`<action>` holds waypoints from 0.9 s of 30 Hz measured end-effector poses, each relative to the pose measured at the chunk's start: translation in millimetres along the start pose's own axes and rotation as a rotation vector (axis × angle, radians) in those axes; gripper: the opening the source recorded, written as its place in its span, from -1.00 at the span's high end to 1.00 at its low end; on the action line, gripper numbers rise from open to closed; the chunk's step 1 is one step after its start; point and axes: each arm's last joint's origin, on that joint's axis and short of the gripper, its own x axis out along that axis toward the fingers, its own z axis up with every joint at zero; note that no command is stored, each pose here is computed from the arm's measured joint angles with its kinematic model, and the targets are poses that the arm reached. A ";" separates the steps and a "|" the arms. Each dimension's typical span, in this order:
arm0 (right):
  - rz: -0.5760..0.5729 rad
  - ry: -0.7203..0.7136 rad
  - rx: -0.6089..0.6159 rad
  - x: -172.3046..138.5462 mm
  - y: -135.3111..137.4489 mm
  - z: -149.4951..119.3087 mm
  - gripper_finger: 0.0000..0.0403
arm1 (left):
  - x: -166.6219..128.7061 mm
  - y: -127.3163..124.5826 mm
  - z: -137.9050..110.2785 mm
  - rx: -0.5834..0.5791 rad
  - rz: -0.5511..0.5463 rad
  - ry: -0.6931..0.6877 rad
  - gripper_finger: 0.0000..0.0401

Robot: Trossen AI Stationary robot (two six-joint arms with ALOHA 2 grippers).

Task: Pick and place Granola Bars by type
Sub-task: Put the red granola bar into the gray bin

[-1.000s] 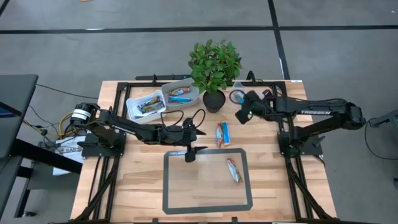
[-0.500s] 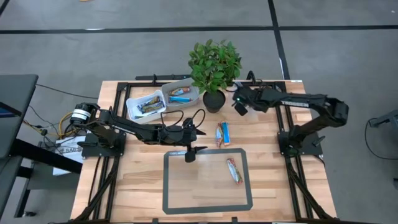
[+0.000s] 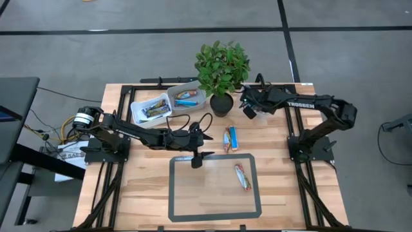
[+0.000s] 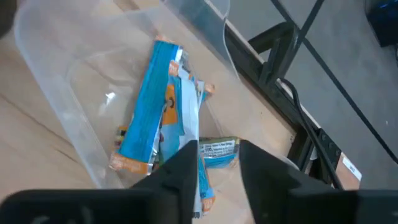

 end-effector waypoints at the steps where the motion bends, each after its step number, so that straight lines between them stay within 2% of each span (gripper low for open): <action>1: 0.002 -0.006 0.003 -1.2 -0.6 0.1 0.40 | 0.0 0.0 -0.1 0.000 0.000 0.001 -0.40; 6: 0.050 -0.089 0.016 -20.2 -2.0 -0.5 0.21 | -0.1 -0.6 -0.6 0.009 -0.003 0.006 -0.40; 10: 0.110 -0.196 0.018 -48.9 0.3 -6.6 0.12 | -0.2 -2.4 -0.7 0.060 -0.055 0.007 -0.40; 18: 0.418 -0.355 0.030 -109.7 24.2 -40.8 0.07 | -0.3 -2.2 -4.3 0.199 -0.053 0.039 -0.40; 22: 0.531 -0.340 0.055 -126.2 43.0 -65.1 0.10 | -0.4 -1.3 -6.1 0.205 -0.030 0.060 -0.40; 27: 0.649 -0.240 0.069 -137.6 72.5 -87.8 0.14 | -0.4 -1.2 -5.8 0.185 -0.025 0.057 -0.40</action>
